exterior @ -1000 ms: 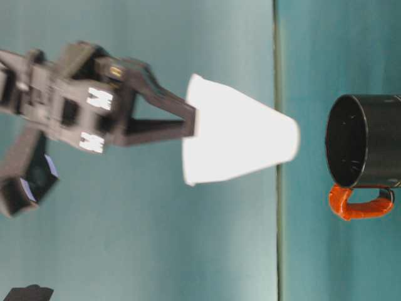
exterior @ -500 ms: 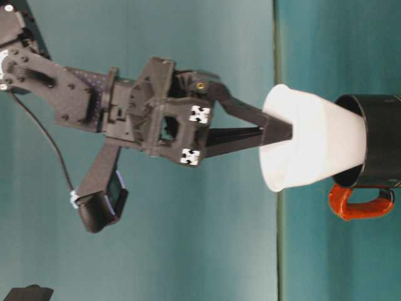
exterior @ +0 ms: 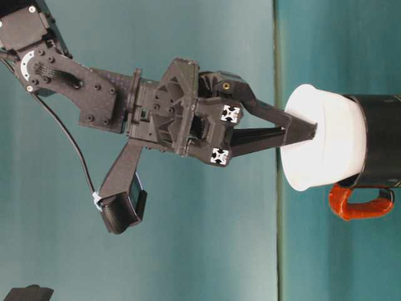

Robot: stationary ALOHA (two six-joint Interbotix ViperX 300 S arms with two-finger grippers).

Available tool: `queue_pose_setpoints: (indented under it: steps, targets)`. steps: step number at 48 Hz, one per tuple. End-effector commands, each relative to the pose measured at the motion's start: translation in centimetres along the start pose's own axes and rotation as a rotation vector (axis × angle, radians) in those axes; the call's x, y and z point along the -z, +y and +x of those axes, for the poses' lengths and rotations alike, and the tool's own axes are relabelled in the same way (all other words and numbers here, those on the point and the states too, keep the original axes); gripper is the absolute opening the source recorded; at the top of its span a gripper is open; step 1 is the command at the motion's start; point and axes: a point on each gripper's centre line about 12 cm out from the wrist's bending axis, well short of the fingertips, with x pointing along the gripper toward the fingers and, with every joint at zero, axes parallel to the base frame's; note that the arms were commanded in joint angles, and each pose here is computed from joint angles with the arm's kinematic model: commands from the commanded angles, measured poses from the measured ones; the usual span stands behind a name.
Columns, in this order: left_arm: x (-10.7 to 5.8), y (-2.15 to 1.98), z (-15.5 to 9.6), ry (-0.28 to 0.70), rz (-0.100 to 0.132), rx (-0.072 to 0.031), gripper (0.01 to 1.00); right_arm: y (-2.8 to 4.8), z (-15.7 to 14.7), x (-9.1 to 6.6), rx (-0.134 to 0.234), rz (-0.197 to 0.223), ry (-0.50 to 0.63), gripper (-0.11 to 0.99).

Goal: Put the paper cup into the moved red handle cup holder.

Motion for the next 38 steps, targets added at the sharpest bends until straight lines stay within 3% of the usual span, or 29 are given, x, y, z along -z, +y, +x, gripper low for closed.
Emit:
queue_pose_setpoints:
  steps: [1,17,24,29,38]
  targets:
    - [-0.49,0.03,-0.47,-0.024,0.002,-0.003,0.841,0.36,-0.71,-0.33,-0.009,-0.024,-0.032,-0.11]
    - [-0.47,0.03,-0.43,-0.023,0.002,-0.003,0.841,0.44,-0.78,-0.44,-0.014,-0.03,-0.037,-0.1]
    - [-0.48,-0.01,-0.43,-0.023,0.004,-0.002,0.841,0.82,-0.78,-0.25,-0.022,-0.036,-0.029,-0.03]
    - [-0.53,0.04,-0.45,-0.024,0.002,-0.003,0.841,0.99,-0.77,-0.01,-0.021,-0.039,-0.013,0.12]
    - [-0.58,0.04,-0.48,-0.026,0.002,-0.003,0.841,1.34,-0.98,0.04,-0.02,-0.049,-0.015,0.65]
